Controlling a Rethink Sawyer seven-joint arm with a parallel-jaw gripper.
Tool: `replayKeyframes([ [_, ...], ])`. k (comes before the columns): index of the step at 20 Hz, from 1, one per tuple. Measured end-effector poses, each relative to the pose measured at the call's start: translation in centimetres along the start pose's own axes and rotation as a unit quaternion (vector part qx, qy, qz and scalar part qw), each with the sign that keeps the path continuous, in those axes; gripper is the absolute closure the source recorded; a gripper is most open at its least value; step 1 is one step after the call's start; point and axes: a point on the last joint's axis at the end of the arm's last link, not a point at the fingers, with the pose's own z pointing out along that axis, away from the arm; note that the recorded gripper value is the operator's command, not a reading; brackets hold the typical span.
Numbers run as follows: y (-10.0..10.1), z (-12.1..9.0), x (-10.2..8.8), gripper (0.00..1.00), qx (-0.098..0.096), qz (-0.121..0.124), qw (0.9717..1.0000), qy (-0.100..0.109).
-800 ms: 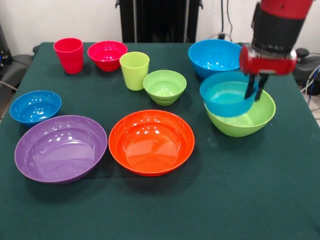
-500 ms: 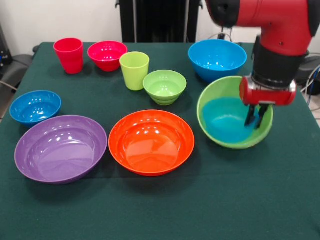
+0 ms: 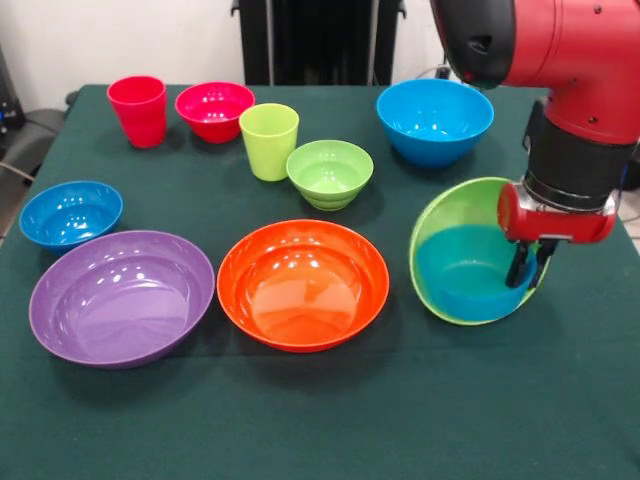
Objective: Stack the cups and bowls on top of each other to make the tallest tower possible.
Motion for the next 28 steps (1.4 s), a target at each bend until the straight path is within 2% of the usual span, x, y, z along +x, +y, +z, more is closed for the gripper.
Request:
replayKeyframes([
  [4,0.5,-0.9,0.7,1.00,0.005,0.002,0.9992,0.040],
  [7,0.8,-1.6,0.9,1.00,0.008,0.002,0.9983,0.058],
  [9,0.8,-3.2,0.9,1.00,0.013,0.001,0.9971,0.074],
  [12,0.7,-5.1,0.5,1.00,0.019,0.002,0.9963,0.084],
  [16,0.7,-7.8,-0.1,1.00,0.022,0.003,0.9956,0.091],
  [17,0.7,-9.1,-0.6,1.00,0.021,0.006,0.9956,0.091],
  [20,0.6,-10.4,-1.2,1.00,0.019,0.008,0.9961,0.085],
  [24,0.5,-10.9,-1.8,1.00,0.018,0.010,0.9967,0.079],
  [28,0.2,-10.1,-1.8,1.00,0.019,0.012,0.9965,0.080],
])
